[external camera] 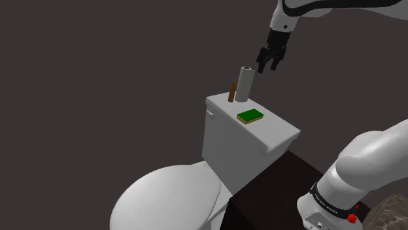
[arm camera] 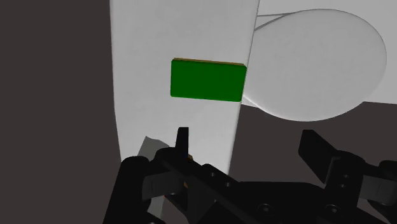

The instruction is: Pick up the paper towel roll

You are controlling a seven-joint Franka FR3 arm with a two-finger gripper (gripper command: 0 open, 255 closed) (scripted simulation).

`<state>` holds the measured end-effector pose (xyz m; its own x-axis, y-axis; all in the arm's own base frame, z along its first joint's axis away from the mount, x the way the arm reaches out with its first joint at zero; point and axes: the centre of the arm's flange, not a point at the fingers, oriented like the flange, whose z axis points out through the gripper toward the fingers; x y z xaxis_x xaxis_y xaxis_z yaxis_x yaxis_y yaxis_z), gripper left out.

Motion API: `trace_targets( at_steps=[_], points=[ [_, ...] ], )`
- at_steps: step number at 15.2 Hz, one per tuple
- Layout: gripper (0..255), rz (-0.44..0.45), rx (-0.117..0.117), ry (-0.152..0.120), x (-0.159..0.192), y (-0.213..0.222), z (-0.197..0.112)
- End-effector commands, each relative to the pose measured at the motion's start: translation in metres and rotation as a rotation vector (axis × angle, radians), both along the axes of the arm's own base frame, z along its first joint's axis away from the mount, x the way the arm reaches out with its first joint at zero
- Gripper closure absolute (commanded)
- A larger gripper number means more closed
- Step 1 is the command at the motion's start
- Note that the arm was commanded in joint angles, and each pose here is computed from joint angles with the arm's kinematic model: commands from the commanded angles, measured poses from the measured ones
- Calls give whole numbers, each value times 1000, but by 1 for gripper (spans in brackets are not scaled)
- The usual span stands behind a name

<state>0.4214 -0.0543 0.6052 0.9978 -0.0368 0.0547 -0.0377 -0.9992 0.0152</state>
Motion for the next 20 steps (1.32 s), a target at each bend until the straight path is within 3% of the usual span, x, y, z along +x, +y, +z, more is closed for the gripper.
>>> trace_targets(
  at_steps=[1,18,20],
  points=[
    [0,0,3,4,24,-13,-4],
    [0,-4,31,45,219,-129,-50],
    [0,-4,32,47,225,-133,-57]
  ],
)
